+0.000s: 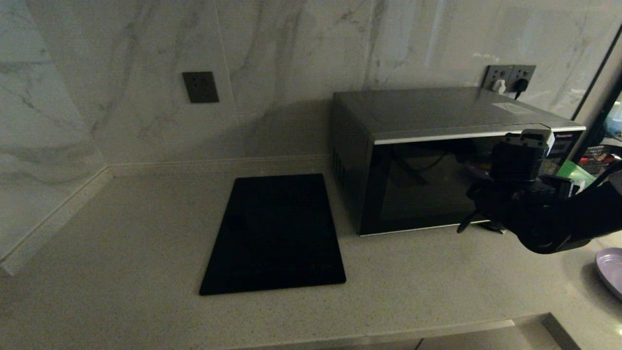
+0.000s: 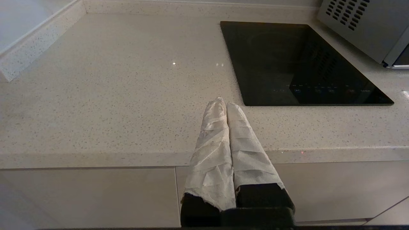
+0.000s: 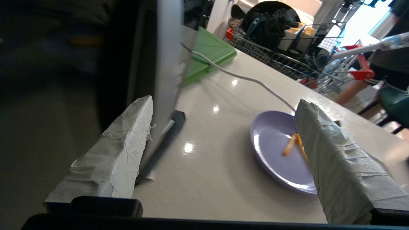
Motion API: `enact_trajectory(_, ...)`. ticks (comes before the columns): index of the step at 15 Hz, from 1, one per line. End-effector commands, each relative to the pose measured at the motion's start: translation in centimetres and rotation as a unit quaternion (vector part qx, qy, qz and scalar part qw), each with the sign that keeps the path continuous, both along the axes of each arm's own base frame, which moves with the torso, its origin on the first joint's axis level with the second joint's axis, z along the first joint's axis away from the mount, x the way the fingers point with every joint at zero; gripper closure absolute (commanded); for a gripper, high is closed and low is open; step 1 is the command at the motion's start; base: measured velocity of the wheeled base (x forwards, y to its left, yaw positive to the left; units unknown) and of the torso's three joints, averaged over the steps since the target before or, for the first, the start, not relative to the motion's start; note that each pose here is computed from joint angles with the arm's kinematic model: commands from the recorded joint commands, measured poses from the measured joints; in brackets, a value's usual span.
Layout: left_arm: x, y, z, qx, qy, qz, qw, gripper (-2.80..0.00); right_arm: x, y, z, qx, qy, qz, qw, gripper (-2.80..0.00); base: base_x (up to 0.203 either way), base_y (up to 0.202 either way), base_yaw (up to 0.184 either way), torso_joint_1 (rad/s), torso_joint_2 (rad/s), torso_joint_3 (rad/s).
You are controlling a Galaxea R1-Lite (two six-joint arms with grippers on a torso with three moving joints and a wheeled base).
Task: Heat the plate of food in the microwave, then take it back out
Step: Open the microwave oven
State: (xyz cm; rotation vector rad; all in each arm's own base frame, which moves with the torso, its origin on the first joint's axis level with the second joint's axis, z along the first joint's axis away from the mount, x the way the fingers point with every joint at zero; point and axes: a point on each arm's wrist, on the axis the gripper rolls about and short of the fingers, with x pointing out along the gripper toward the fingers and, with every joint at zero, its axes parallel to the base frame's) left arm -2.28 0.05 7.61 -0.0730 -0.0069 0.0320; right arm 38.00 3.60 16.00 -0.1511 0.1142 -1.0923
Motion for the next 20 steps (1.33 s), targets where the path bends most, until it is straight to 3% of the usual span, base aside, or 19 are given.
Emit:
enact_trajectory(1,0.0,0.0,0.0,0.000,0.001,0.001,1.0000,0.00,1.3,0.2,-0.9,0.001,-0.006,-0.003,1.000,-2.80,0.000,0.000,0.000,0.000,0.00,0.000)
enact_trajectory(9,0.0,0.0,0.0,0.000,0.001,0.001,1.0000,0.00,3.6,0.3,-2.3,0.001,-0.009,-0.006,1.000,-2.80,0.000,0.000,0.000,0.000,0.00,0.000)
enact_trajectory(20,0.0,0.0,0.0,0.000,0.001,0.001,1.0000,0.00,3.5,-1.5,-3.2,-0.001,-0.003,-0.028,1.000,-2.80,0.000,0.000,0.000,0.000,0.00,0.000)
